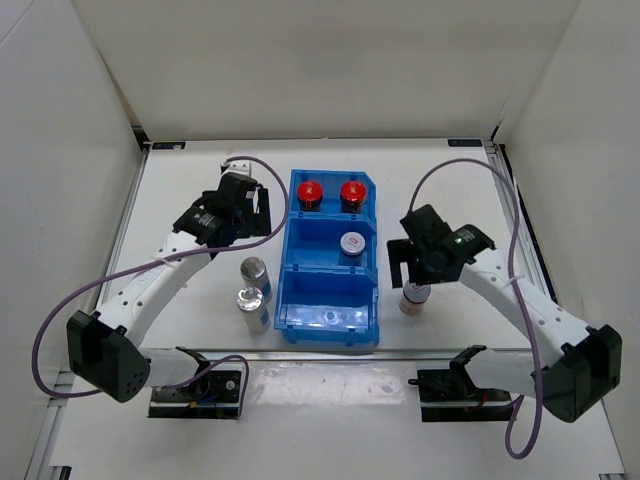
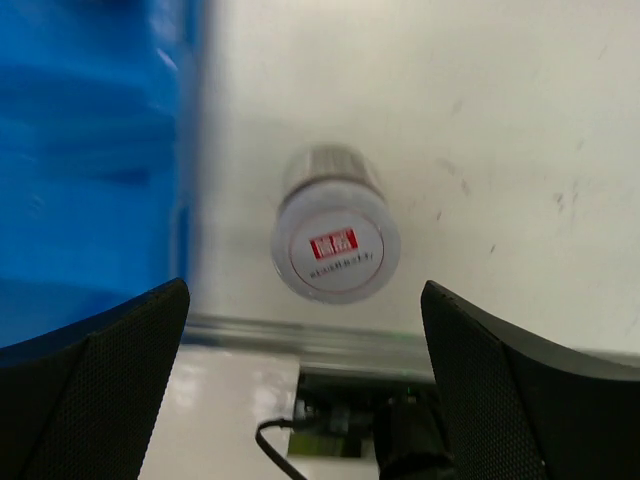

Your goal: Organize the condiment bottles

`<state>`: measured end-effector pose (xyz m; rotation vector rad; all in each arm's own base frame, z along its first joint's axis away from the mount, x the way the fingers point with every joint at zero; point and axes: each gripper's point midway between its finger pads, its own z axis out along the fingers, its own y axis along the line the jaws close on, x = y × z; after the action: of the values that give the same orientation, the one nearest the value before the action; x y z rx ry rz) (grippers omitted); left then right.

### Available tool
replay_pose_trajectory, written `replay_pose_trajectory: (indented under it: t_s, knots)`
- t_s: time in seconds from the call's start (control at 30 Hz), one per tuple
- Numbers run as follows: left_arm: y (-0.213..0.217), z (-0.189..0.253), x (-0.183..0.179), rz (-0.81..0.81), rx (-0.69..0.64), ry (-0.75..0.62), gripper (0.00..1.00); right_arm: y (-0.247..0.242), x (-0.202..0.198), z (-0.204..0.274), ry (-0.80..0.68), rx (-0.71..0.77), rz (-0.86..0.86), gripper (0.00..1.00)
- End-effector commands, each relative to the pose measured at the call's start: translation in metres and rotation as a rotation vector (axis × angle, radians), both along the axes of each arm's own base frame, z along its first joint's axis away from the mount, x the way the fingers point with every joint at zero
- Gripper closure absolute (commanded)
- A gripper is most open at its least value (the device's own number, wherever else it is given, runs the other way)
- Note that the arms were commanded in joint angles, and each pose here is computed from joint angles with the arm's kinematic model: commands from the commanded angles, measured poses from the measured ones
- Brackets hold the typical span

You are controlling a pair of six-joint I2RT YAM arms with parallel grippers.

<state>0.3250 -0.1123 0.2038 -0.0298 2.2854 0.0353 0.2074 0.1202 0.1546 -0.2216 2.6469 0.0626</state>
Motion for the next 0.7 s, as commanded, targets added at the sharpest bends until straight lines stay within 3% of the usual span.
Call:
replay_pose_trajectory:
  t_s: [0.0,0.27,0.53,0.67]
  knots:
    - [-0.004,0.005,-0.006,-0.009,-0.043,-0.013,0.00,-0.004,-0.026,-0.027,0.125,-0.004,-0.036,0.00]
    - [-0.005,-0.002,-0.007,-0.016,-0.040,0.007,0.00,-0.001,-0.028,-0.070,0.246,-0.049,-0.080,0.00]
    - [0.000,0.001,-0.009,-0.015,-0.020,-0.007,0.00,-0.008,-0.015,-0.083,0.199,-0.085,-0.108,0.00]
    - [0.001,-0.001,-0.011,-0.015,-0.018,-0.005,0.00,-0.019,-0.004,-0.084,0.190,-0.108,-0.152,0.07]
